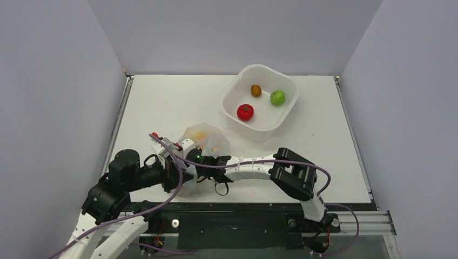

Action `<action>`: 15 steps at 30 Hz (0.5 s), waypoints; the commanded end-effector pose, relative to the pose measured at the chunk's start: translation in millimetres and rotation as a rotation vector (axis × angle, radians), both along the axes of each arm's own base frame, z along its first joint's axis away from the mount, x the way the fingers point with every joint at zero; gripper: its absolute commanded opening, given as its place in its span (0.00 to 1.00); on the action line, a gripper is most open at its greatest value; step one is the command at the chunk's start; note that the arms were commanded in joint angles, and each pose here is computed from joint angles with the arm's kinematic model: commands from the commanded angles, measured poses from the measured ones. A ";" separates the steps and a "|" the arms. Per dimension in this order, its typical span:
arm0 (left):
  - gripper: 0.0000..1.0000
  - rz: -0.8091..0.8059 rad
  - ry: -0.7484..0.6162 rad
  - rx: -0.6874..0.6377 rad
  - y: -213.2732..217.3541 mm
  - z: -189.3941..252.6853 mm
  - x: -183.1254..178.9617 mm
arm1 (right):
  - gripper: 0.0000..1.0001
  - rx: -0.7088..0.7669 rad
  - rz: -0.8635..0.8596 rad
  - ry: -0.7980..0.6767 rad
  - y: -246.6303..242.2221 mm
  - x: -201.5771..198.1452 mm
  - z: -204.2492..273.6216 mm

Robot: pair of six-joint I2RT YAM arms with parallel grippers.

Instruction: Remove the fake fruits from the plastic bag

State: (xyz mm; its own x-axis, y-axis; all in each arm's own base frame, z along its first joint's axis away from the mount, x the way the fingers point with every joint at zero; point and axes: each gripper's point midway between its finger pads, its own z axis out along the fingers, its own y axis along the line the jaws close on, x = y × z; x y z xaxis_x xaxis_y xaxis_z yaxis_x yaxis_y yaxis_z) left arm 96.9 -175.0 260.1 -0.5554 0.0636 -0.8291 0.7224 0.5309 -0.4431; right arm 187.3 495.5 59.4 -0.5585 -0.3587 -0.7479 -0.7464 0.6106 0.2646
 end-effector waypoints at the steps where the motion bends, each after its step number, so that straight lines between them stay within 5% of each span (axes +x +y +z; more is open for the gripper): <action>1: 0.00 -0.018 -0.054 -0.059 -6.8 11.8 2.7 | 0.92 0.018 -0.034 -0.061 5.4 13.3 13.4; 5: 0.00 -0.017 -0.044 -0.063 -6.4 10.6 0.8 | 0.80 0.104 -0.029 -0.021 10.9 19.4 28.4; 10: 0.00 0.023 -0.038 -0.056 0.0 5.5 0.2 | 0.41 0.180 -0.070 0.013 -5.6 33.1 41.2; 15: 0.00 0.108 -0.029 -0.054 10.4 -1.7 3.5 | 0.21 0.220 -0.101 0.005 -26.4 40.8 58.6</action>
State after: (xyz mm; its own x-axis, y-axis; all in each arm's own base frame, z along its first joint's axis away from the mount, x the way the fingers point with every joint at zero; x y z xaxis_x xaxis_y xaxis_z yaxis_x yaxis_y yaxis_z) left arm 96.7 -170.2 256.0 -0.5413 0.0100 -0.8408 0.7055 0.5494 -0.4477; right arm 214.5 472.6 62.9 -0.6210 -0.2614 -0.7390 -0.6857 0.6379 0.3506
